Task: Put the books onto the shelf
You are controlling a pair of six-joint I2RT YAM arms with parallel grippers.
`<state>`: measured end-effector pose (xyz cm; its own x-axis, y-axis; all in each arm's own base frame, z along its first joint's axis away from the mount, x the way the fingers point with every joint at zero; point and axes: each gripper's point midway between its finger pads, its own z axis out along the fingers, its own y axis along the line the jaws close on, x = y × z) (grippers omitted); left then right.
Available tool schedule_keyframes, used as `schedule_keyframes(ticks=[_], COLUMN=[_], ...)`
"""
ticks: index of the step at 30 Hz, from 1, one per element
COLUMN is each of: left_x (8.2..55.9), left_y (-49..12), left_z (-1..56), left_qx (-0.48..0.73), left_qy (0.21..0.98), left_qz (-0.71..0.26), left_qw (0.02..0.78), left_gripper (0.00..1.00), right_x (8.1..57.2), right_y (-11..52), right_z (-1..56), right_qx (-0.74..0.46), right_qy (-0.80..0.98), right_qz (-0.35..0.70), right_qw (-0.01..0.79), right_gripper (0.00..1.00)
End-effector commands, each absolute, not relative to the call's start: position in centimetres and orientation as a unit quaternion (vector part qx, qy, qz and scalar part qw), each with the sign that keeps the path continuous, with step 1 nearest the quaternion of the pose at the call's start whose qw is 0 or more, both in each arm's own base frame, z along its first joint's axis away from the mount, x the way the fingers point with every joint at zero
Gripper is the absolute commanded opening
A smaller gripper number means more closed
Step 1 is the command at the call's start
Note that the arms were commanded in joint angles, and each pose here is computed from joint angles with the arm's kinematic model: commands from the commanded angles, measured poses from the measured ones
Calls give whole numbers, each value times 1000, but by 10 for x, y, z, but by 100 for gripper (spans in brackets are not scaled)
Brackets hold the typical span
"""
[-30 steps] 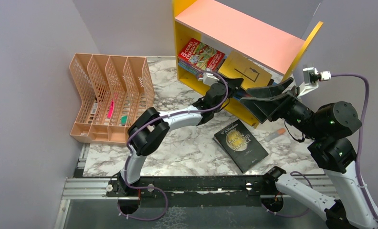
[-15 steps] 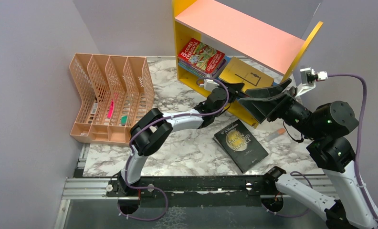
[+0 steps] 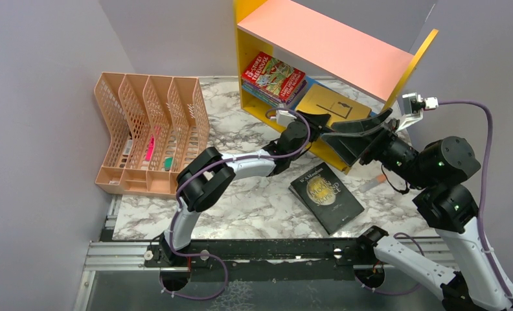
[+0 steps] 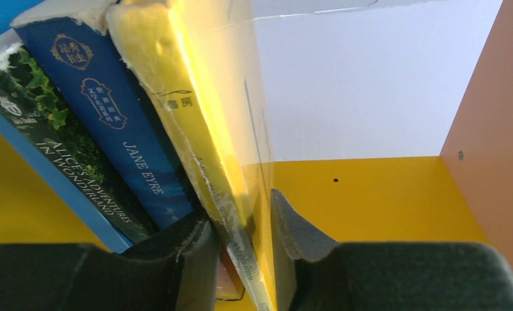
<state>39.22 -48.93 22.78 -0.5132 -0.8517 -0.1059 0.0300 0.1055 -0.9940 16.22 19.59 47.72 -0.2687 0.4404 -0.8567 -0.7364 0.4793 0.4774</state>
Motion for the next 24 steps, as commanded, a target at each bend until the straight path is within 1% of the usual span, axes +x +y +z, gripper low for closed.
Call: schedule_keyframes(ticks=[1,7,11,17,21,23,24], left_x=[394,393,392,387,380,377,375], left_y=[-490,-496,-497,-485,-480,-478,-478], left_z=[245,235,226,229,233,240,243], left_qx=[-327,-313,-297,-265,-236,-221,-210], left_qy=[639,682,729,766,785,787,789], left_qz=[-583,-551,-506,-472,-462,-465,-468], left_qw=[381,365,352,346,339,339,338], left_gripper=[36,58,74,87,92,98,99], right_x=[162,163,163,165,166,167,167], right_y=[191,189,187,182,181,179,178], right_z=[477,476,475,471,468,467,467], right_qx=[-109,-106,-102,-91,-86,-83,-81], right_qy=[623,626,629,635,639,641,642], right_qz=[491,486,482,472,467,464,463], right_qw=[599,600,602,605,604,605,606], right_gripper=[76,76,76,76,76,76,76])
